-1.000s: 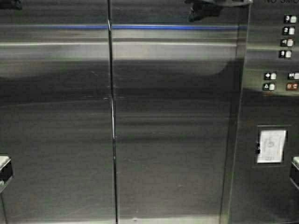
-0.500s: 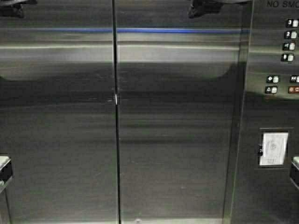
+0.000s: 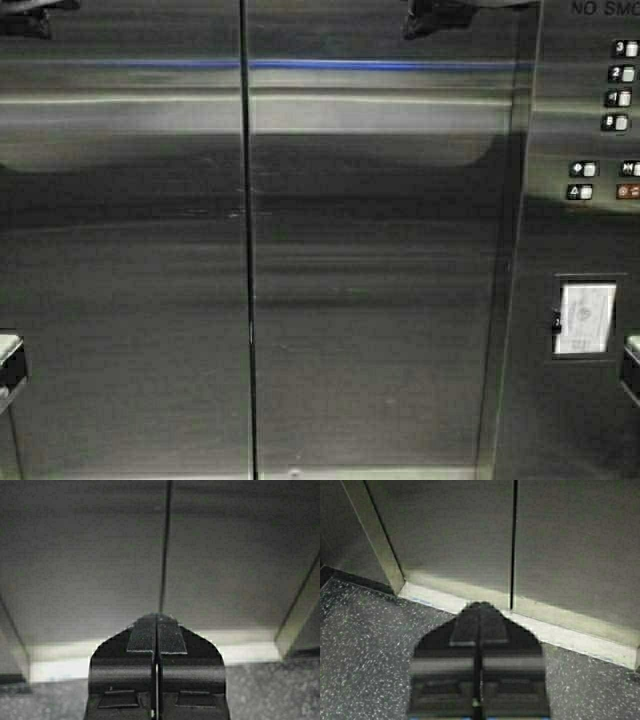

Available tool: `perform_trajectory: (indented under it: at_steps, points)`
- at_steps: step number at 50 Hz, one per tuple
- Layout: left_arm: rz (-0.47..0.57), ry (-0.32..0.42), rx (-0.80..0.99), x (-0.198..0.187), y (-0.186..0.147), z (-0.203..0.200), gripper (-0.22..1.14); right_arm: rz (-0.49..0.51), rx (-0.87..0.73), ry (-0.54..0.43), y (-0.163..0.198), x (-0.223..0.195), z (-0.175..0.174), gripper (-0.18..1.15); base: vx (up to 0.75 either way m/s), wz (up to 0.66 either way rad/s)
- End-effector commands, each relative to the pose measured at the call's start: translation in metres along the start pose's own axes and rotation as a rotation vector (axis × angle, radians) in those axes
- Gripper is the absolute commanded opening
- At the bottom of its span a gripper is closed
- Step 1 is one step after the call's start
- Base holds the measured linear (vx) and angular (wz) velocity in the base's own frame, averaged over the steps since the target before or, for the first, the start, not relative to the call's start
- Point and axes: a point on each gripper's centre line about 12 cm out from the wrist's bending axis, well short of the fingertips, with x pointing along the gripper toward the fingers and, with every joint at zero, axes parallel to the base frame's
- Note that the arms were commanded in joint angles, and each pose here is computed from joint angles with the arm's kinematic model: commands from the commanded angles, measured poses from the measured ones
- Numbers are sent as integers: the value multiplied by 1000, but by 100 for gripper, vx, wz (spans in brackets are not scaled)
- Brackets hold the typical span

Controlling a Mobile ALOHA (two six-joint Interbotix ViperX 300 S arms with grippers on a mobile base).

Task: Navigate to elevator, push the call button, then enter the elevator

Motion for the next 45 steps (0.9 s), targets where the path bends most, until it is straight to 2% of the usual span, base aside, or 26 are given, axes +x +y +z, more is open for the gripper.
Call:
perform_trajectory:
  at_steps: [1,45]
  points:
    - [0,-38,-2,1,0,13,2,4,3,-35,1,-2,10,6,0,0]
    - [-1,-38,0,1,-1,13,2,5,4,-36,2,-2,11,6,0,0]
